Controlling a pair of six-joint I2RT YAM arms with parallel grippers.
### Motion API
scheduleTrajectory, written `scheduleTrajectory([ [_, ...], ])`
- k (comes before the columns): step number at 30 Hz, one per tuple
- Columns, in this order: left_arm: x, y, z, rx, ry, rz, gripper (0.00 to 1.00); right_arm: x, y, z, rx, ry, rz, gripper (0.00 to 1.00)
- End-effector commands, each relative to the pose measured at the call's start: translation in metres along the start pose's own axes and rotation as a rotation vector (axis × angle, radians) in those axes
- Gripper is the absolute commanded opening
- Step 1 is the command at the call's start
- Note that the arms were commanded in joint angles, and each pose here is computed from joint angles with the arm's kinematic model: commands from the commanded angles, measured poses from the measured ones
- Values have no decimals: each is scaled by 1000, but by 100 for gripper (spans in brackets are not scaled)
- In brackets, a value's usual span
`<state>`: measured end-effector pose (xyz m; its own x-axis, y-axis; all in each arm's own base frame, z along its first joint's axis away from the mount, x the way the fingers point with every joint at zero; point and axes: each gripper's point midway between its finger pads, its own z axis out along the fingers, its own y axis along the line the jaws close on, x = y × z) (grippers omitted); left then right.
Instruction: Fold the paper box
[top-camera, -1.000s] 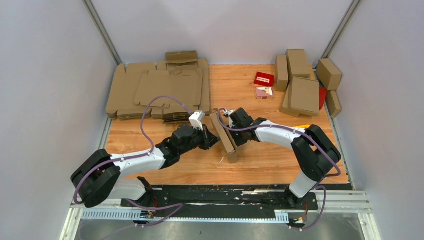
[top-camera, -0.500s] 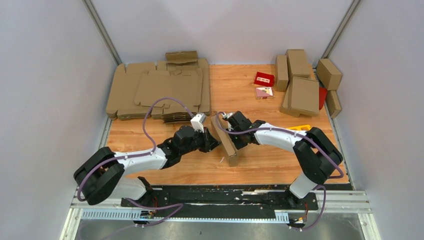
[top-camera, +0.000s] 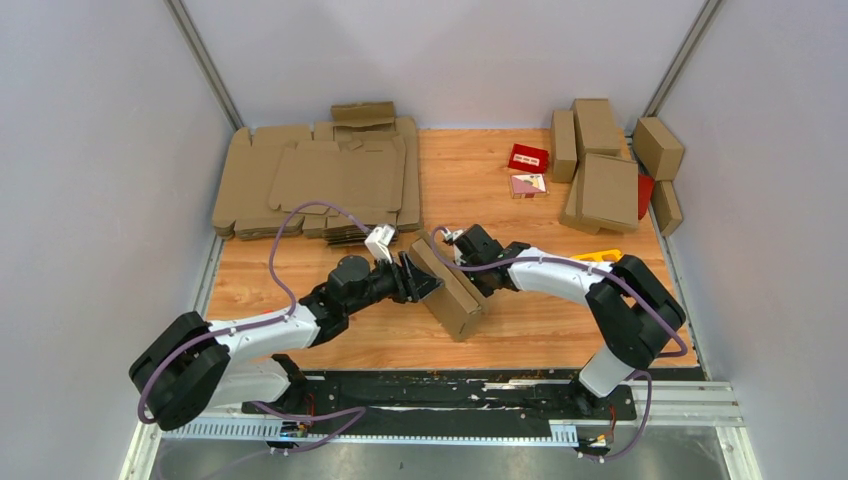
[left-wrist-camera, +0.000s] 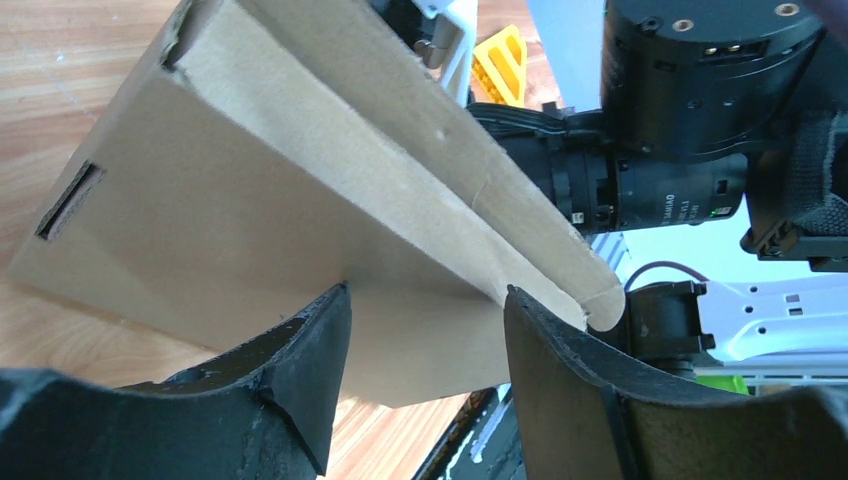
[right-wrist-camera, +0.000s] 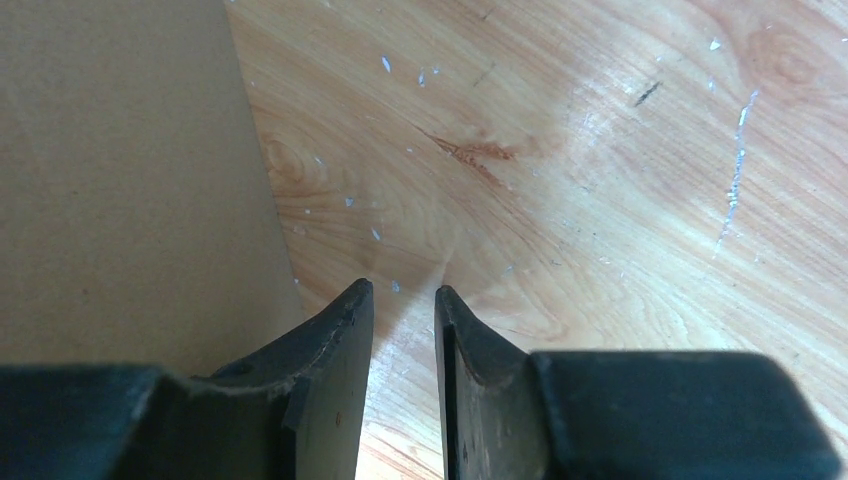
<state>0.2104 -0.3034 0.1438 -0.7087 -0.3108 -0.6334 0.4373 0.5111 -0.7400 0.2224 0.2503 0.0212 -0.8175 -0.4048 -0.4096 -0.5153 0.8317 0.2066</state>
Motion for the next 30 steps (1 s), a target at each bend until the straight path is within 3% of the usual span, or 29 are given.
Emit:
scheduleTrajectory([
  [1,-10,-11,-4,56,-51,-32,66,-12,13,-11,-49,-58,1,30],
  [4,-6,-3,-2,20,-30,-40,68,-15,17,-14,-65,-72,0,30],
  [8,-9,-5,0,18,-34,-40,78,-12,21,-17,-55,-65,-35,30],
  [30,18,38,4,-179,95,-21,71,-12,28,-37,-117,-116,-28,33],
])
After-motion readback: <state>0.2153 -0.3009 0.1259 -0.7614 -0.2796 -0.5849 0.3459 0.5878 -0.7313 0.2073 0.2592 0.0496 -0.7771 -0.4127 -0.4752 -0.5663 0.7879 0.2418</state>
